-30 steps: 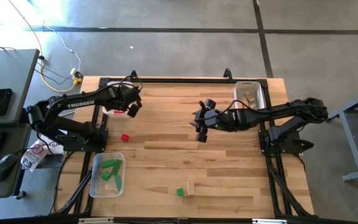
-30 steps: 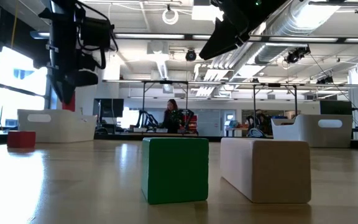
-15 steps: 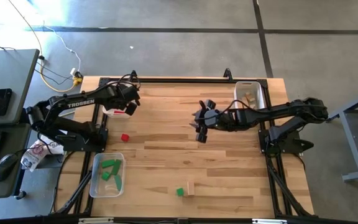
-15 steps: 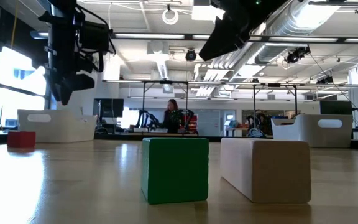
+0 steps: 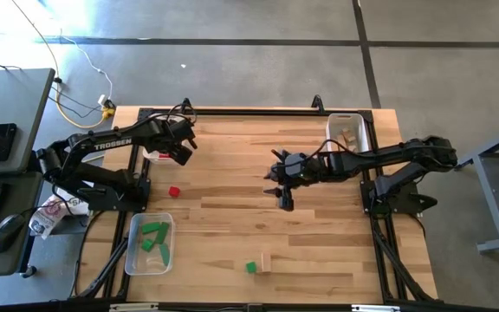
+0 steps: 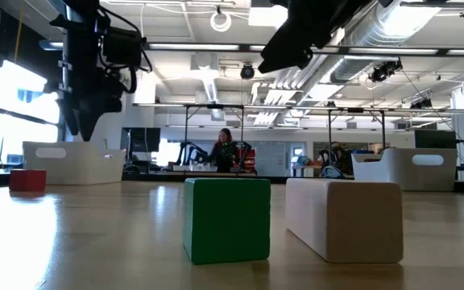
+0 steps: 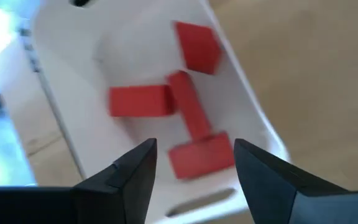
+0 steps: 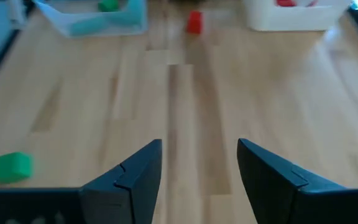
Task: Sort & place blocks by color
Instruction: Put the light brown block into the gray bin
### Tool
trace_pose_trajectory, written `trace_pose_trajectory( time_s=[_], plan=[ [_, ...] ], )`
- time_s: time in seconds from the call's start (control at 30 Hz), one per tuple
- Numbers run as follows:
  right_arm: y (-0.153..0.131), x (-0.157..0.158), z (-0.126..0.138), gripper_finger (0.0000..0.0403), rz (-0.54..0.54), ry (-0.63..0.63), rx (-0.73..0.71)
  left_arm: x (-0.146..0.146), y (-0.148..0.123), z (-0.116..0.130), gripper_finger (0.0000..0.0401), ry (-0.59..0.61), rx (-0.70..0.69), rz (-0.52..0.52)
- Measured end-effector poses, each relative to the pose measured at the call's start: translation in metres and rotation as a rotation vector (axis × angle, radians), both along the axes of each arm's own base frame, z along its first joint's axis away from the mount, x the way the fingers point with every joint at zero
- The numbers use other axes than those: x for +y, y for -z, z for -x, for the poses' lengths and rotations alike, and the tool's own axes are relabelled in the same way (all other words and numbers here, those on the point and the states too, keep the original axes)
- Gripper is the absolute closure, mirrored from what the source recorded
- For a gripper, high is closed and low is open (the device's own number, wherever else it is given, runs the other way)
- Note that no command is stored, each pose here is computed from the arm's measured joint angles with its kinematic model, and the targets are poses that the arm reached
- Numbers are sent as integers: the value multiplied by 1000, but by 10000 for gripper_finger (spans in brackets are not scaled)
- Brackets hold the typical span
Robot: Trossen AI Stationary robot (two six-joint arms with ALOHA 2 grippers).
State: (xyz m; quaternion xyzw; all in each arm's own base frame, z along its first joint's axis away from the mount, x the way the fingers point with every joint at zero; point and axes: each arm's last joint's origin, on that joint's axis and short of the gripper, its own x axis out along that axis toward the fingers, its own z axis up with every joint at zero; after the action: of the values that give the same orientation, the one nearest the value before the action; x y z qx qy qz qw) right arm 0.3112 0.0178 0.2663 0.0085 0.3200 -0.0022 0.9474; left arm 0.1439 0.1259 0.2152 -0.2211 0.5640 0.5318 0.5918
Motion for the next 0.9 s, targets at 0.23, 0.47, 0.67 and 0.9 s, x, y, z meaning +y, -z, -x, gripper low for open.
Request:
trace_pose_trajectory(
  time_s=[0.23,0.47,0.67,0.9],
  plan=[
    [0,11,1,208,-40,-95,3,-3,0,-3,207,62,-3,32],
    [0,36,4,208,16,-226,-2,-10,0,-8,208,91,-14,36],
    [-2,53,6,208,58,-313,-28,-19,1,-15,211,130,-33,53],
    [-6,64,6,208,74,-359,-93,-30,1,-22,212,164,-86,117]
  ],
)
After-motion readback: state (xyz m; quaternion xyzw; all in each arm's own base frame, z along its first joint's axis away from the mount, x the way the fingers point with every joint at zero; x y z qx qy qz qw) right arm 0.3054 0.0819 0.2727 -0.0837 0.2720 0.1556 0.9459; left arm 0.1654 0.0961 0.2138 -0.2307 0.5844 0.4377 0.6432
